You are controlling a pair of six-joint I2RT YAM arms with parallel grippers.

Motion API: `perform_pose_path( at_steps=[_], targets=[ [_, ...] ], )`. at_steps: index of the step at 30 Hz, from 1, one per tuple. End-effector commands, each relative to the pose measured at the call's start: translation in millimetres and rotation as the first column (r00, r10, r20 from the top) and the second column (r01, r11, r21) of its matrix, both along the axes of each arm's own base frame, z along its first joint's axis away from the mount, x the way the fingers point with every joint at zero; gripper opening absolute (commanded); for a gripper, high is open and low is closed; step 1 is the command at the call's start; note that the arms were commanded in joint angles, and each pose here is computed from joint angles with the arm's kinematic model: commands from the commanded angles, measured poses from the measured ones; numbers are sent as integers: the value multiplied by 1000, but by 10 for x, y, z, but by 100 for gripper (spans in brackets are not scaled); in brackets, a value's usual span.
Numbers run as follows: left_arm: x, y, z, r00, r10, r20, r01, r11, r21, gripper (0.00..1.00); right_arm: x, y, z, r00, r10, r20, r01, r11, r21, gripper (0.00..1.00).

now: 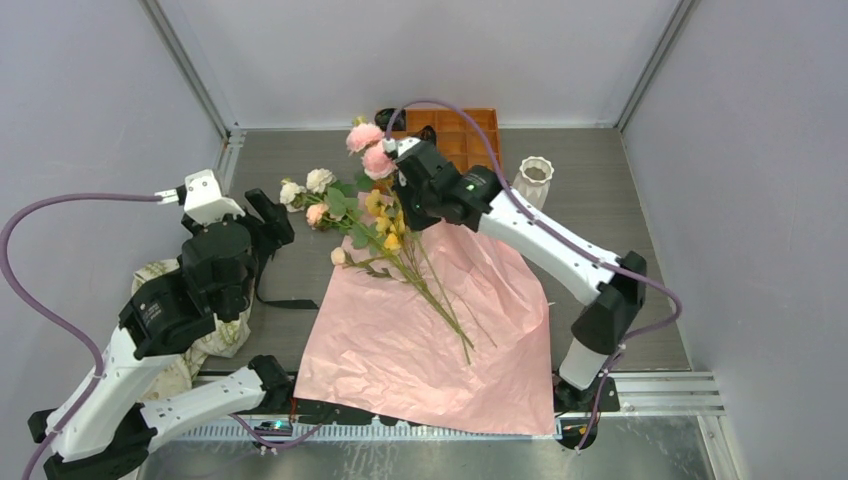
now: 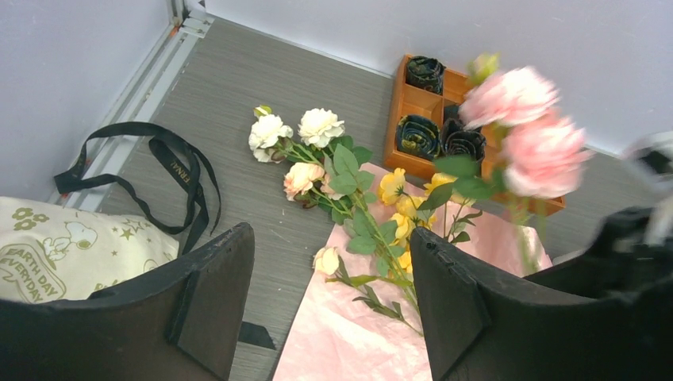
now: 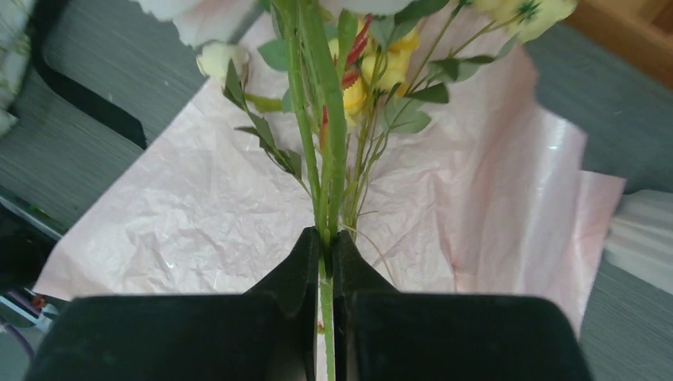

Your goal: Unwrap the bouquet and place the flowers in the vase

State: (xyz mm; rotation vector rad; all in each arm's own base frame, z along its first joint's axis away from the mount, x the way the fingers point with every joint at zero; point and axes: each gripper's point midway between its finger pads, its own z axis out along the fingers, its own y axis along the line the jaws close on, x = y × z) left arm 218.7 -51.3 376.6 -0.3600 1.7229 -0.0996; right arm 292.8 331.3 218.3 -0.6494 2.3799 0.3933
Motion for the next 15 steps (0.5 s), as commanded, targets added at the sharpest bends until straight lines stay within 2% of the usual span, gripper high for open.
perform_pose_path(
  at_steps=[1,3,7,13,15],
  targets=[
    [41,-54,75,1000,3,27,-1,999,-47,72,200,-351,1045,951,-126,282,104,990,91,1],
    [63,-114,64,1000,-15,24,17,999,-51,72,276,-563,1560,887,-202,414,156,977,144,1],
    [141,-337,34,997,-80,7,80,995,-66,72,313,-1114,2611,670,-410,618,265,911,317,1],
    [264,-713,-89,983,-178,-44,174,981,-82,71,136,-1813,3625,320,-597,736,296,800,521,1],
    [295,-788,-119,980,-193,-55,189,979,-83,71,75,-1976,3828,229,-621,750,300,778,552,1]
  ],
)
